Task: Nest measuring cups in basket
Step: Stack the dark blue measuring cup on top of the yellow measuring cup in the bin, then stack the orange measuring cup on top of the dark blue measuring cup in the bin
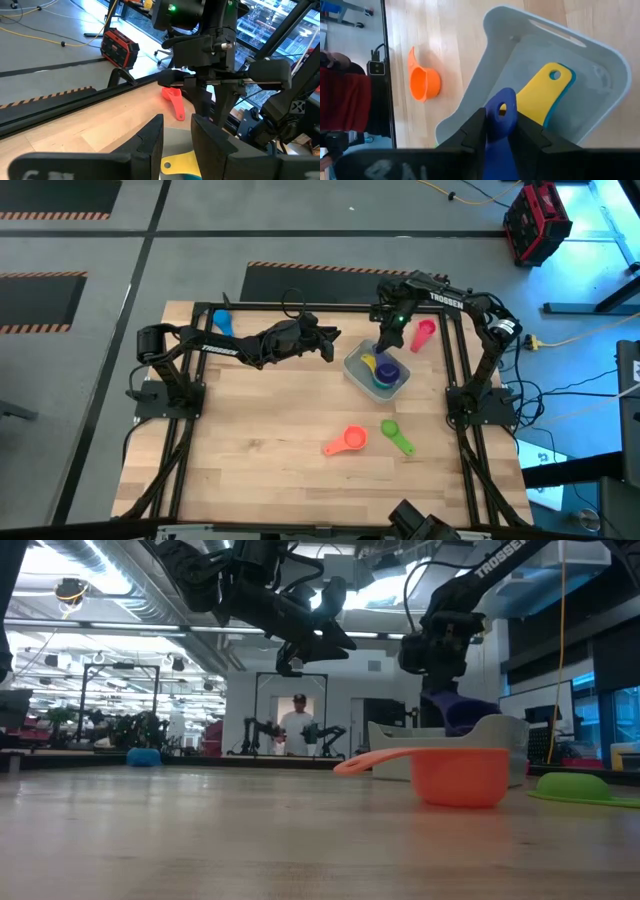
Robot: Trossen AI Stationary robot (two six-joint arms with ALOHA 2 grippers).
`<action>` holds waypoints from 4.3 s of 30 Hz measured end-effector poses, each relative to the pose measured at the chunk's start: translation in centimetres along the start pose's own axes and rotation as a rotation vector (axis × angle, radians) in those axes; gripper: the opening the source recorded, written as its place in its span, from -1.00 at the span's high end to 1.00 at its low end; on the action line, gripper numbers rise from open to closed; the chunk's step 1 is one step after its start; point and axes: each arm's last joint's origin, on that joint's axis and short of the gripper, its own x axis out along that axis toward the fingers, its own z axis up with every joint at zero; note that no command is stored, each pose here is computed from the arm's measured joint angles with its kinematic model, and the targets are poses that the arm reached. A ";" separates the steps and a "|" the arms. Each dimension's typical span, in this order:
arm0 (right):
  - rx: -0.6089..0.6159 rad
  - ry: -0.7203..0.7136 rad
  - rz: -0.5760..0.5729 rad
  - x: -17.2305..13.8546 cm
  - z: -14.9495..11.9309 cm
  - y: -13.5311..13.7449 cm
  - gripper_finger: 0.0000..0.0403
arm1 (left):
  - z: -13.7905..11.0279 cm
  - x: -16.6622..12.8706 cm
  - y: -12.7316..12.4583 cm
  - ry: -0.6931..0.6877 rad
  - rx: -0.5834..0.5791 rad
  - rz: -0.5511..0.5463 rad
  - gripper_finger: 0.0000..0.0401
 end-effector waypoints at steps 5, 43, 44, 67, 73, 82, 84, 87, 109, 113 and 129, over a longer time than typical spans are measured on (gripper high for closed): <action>-0.015 0.018 -0.053 0.0 0.0 -0.2 0.61 | 0.0 0.0 0.0 0.000 0.000 0.000 0.54; -0.116 -0.057 -0.108 -1.9 2.3 1.1 0.61 | 0.0 0.0 0.0 0.000 0.000 0.000 0.54; -0.124 -0.066 -0.113 -2.2 2.6 1.3 0.61 | 0.0 0.0 0.0 0.000 0.000 0.000 0.54; -0.409 0.087 0.082 5.4 5.2 11.0 0.61 | -0.1 -0.8 0.2 0.129 0.264 -0.002 0.54; -0.493 0.161 0.128 8.1 4.9 14.3 0.61 | 0.8 -3.4 0.6 0.295 0.418 0.072 0.54; -0.459 0.231 -0.044 12.4 4.3 19.1 0.61 | 2.2 -8.1 1.3 0.528 0.500 0.139 0.54; -0.453 0.238 -0.110 13.2 4.0 20.0 0.61 | 2.3 -8.9 1.3 0.571 0.510 0.146 0.54; -0.433 0.237 -0.175 14.2 3.5 21.4 0.61 | 2.4 -9.9 1.3 0.615 0.524 0.151 0.54; -0.189 0.230 -0.503 20.6 -1.9 21.5 0.61 | 0.9 -11.4 -0.5 0.701 0.587 0.083 0.54; -0.137 0.243 -0.519 21.0 -2.6 20.8 0.61 | 0.8 -11.5 -0.8 0.702 0.593 0.072 0.54; -0.138 0.181 -0.493 22.1 -2.7 20.0 0.61 | 0.5 -11.7 -1.2 0.704 0.599 0.057 0.54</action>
